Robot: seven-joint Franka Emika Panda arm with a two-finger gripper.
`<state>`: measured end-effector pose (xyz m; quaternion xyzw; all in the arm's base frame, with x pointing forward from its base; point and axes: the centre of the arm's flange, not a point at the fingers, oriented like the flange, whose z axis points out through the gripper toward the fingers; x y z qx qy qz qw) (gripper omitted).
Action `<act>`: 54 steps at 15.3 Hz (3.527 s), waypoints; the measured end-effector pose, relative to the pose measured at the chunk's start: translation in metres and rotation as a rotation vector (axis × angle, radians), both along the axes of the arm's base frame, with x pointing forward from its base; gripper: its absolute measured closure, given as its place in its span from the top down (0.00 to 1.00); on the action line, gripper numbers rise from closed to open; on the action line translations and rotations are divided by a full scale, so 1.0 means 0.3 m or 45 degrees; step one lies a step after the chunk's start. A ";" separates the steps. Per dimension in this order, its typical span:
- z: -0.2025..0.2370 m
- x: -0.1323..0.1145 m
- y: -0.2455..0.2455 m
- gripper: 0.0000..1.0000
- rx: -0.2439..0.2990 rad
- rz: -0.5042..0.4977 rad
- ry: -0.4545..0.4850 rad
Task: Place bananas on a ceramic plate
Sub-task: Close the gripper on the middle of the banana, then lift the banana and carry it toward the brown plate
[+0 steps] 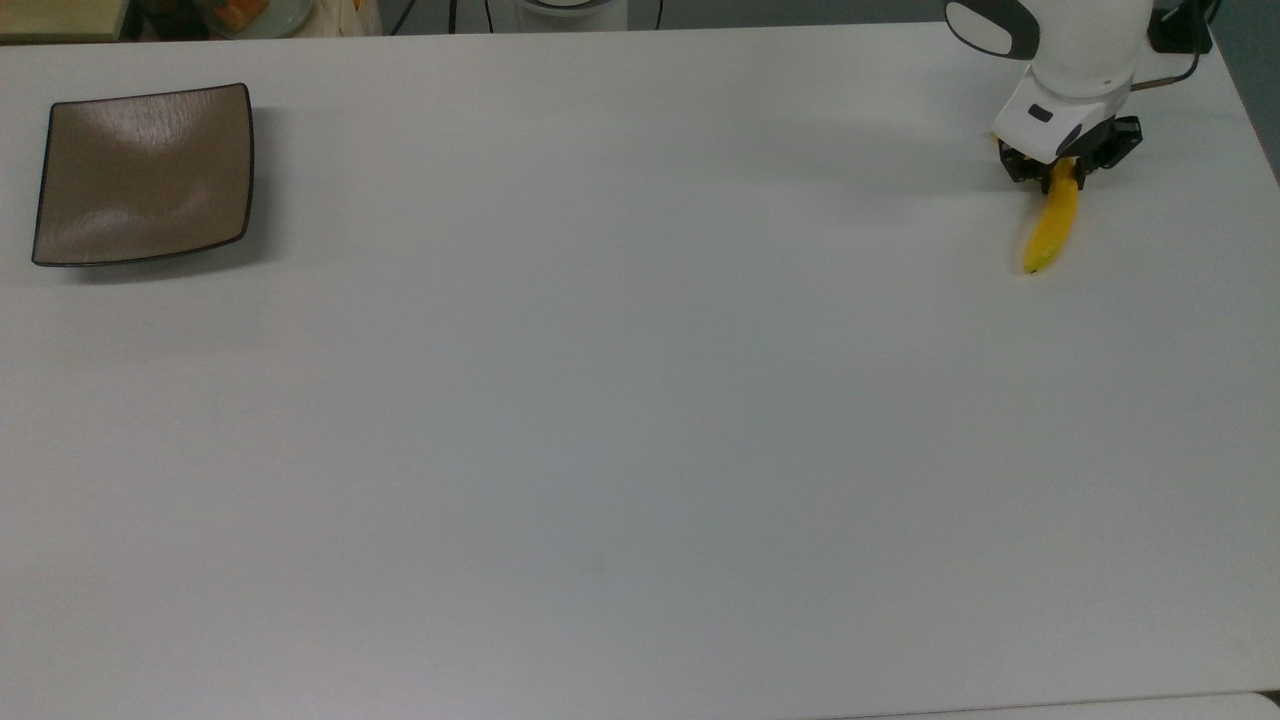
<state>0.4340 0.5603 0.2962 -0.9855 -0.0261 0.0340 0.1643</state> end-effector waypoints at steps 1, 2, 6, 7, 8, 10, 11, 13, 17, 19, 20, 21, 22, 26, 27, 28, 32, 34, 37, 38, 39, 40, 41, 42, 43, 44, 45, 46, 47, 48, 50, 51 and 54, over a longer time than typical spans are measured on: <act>0.001 0.001 0.000 0.33 0.000 0.000 -0.001; 0.001 0.003 -0.001 0.33 0.001 -0.001 -0.001; 0.020 0.027 -0.007 0.33 0.013 -0.016 -0.013; 0.031 0.046 -0.015 0.32 0.019 -0.027 -0.019; 0.044 0.068 -0.026 0.32 0.026 -0.040 -0.026; 0.078 0.093 -0.045 0.32 0.027 -0.054 -0.035; 0.096 0.095 -0.061 0.32 -0.006 -0.048 -0.019; 0.134 0.098 -0.091 0.32 -0.062 -0.038 0.007; 0.195 0.085 -0.187 0.32 -0.253 0.052 0.109; 0.215 0.091 -0.241 0.32 -0.332 0.107 0.160; 0.225 0.099 -0.267 0.32 -0.360 0.130 0.177; 0.234 0.109 -0.291 0.32 -0.381 0.146 0.186; 0.242 0.123 -0.319 0.32 -0.405 0.159 0.189; 0.269 0.219 -0.484 0.32 -0.530 0.187 0.175; 0.281 0.244 -0.528 0.32 -0.546 0.191 0.179; 0.298 0.269 -0.571 0.32 -0.553 0.193 0.177; 0.366 0.360 -0.746 0.32 -0.603 0.196 0.152; 0.392 0.406 -0.849 0.32 -0.641 0.201 0.146; 0.432 0.493 -1.045 0.32 -0.678 0.177 0.129; 0.453 0.528 -1.142 0.32 -0.684 0.157 0.126; 0.469 0.550 -1.215 0.32 -0.687 0.146 0.124; 0.483 0.571 -1.293 0.32 -0.690 0.138 0.124; 0.495 0.589 -1.367 0.32 -0.693 0.130 0.125; 0.507 0.603 -1.441 0.32 -0.696 0.121 0.127; 0.520 0.615 -1.514 0.32 -0.700 0.112 0.129; 0.538 0.626 -1.613 0.32 -0.704 0.102 0.131; 0.548 0.630 -1.673 0.32 -0.706 0.095 0.134; 0.557 0.634 -1.740 0.32 -0.710 0.086 0.138; 0.564 0.635 -1.807 0.32 -0.714 0.080 0.145; 0.569 0.635 -1.878 0.32 -0.716 0.077 0.153; 0.572 0.630 -2.002 0.32 -0.712 0.071 0.167; 0.573 0.629 -2.058 0.32 -0.711 0.059 0.158; 0.566 0.622 -2.231 0.32 -0.684 -0.008 0.114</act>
